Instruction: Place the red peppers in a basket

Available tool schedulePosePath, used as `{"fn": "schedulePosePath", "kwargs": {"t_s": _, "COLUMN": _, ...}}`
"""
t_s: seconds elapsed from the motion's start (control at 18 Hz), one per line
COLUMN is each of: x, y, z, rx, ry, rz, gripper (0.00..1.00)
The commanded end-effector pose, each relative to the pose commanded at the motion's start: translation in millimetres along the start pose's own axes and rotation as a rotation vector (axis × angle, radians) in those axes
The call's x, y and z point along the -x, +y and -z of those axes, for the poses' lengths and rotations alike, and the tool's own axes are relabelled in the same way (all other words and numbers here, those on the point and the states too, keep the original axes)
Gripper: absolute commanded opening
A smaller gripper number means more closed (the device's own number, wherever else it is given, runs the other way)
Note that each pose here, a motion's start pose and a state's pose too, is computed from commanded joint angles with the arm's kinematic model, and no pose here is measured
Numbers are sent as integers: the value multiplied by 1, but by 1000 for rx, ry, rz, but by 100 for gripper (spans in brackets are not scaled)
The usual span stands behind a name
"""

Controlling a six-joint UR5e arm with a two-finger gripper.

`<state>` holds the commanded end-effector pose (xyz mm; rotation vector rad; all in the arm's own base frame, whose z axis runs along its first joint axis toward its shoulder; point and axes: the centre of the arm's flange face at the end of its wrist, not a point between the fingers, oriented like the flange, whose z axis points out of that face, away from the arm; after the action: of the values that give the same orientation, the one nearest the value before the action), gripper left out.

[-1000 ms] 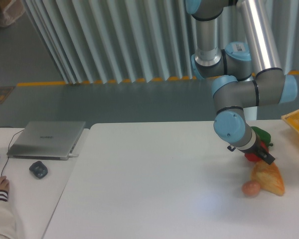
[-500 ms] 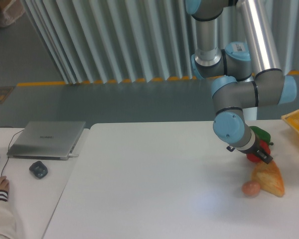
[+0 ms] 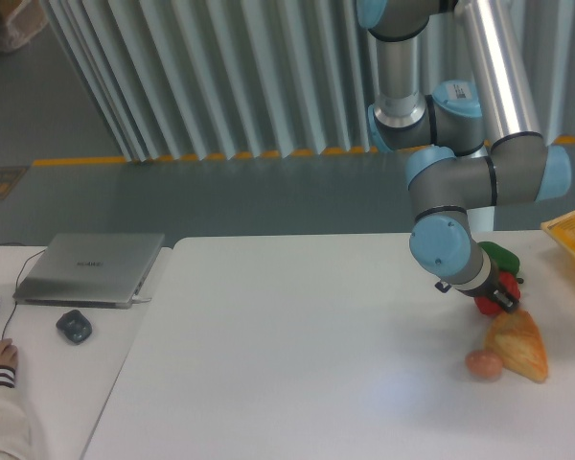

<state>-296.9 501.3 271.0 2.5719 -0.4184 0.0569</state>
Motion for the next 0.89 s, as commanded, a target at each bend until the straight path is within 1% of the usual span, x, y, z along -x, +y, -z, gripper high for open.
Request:
{"fn": "schedulePosePath", "kwargs": {"t_s": 0.06, "x": 0, "y": -1, "z": 2, "rx": -14, "ry": 5, "rz": 8, "gripper": 50}}
{"fn": "schedulePosePath", "kwargs": {"t_s": 0.11, "x": 0, "y": 0, "z": 3, "rx": -20, "ry": 8, "rz": 13, "gripper": 47}}
{"fn": "schedulePosePath", "kwargs": {"t_s": 0.33, "x": 2, "y": 1, "z": 9, "rx": -28, "ry": 1, "rz": 13, "gripper": 48}}
{"fn": "schedulePosePath", "kwargs": {"t_s": 0.5, "x": 2, "y": 3, "z": 15, "rx": -32, "ry": 20, "rz": 5, "gripper": 46}}
{"fn": "schedulePosePath", "kwargs": {"t_s": 0.67, "x": 1, "y": 1, "z": 14, "rx": -32, "ry": 21, "rz": 7, "gripper": 48}}
{"fn": "schedulePosePath", "kwargs": {"t_s": 0.72, "x": 2, "y": 2, "z": 16, "rx": -35, "ry": 19, "rz": 10, "gripper": 69}}
{"fn": "schedulePosePath", "kwargs": {"t_s": 0.78, "x": 3, "y": 3, "z": 18, "rx": -38, "ry": 14, "rz": 9, "gripper": 85}}
{"fn": "schedulePosePath", "kwargs": {"t_s": 0.83, "x": 3, "y": 3, "z": 18, "rx": -42, "ry": 13, "rz": 13, "gripper": 90}}
{"fn": "schedulePosePath", "kwargs": {"t_s": 0.89, "x": 4, "y": 2, "z": 21, "rx": -54, "ry": 13, "rz": 15, "gripper": 100}}
